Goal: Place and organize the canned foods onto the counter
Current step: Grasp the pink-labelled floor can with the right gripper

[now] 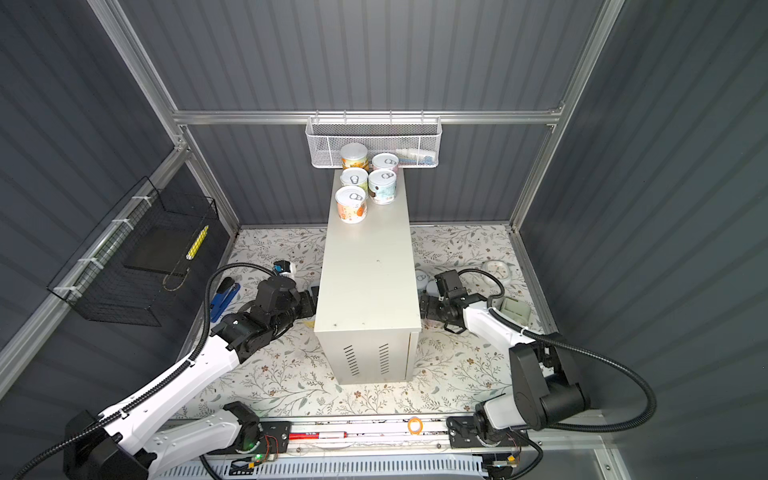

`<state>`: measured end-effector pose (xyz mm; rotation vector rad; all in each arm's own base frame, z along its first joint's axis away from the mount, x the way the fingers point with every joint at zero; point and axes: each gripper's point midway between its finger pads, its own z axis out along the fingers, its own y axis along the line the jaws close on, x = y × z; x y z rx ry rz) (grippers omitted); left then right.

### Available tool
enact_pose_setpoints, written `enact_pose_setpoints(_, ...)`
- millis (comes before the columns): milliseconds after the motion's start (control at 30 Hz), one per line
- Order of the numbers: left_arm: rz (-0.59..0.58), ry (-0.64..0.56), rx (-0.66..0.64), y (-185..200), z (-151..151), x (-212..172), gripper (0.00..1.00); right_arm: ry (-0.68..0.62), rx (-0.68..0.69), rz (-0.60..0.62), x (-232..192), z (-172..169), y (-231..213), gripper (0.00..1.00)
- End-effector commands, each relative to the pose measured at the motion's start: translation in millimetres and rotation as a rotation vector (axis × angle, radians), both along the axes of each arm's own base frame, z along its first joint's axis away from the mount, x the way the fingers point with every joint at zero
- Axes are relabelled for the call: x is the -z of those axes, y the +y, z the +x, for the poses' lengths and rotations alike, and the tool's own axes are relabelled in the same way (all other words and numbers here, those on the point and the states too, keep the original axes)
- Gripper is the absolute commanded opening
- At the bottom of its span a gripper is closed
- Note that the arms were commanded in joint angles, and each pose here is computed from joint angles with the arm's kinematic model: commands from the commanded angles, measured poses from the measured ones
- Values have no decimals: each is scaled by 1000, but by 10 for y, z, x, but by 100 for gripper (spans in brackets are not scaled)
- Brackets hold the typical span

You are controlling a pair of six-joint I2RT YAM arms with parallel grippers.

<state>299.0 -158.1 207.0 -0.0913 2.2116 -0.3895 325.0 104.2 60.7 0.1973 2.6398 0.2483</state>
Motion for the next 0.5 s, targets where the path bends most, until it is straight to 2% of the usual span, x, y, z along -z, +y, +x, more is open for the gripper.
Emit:
enact_pose_setpoints(0,18,-8,6,44,-23,-23,98,-11,1,-40,7,71,-11,99)
enact_pose_setpoints(467,44,-26,25,22,18,-189,97,1,-8,-88,167,156,11,89)
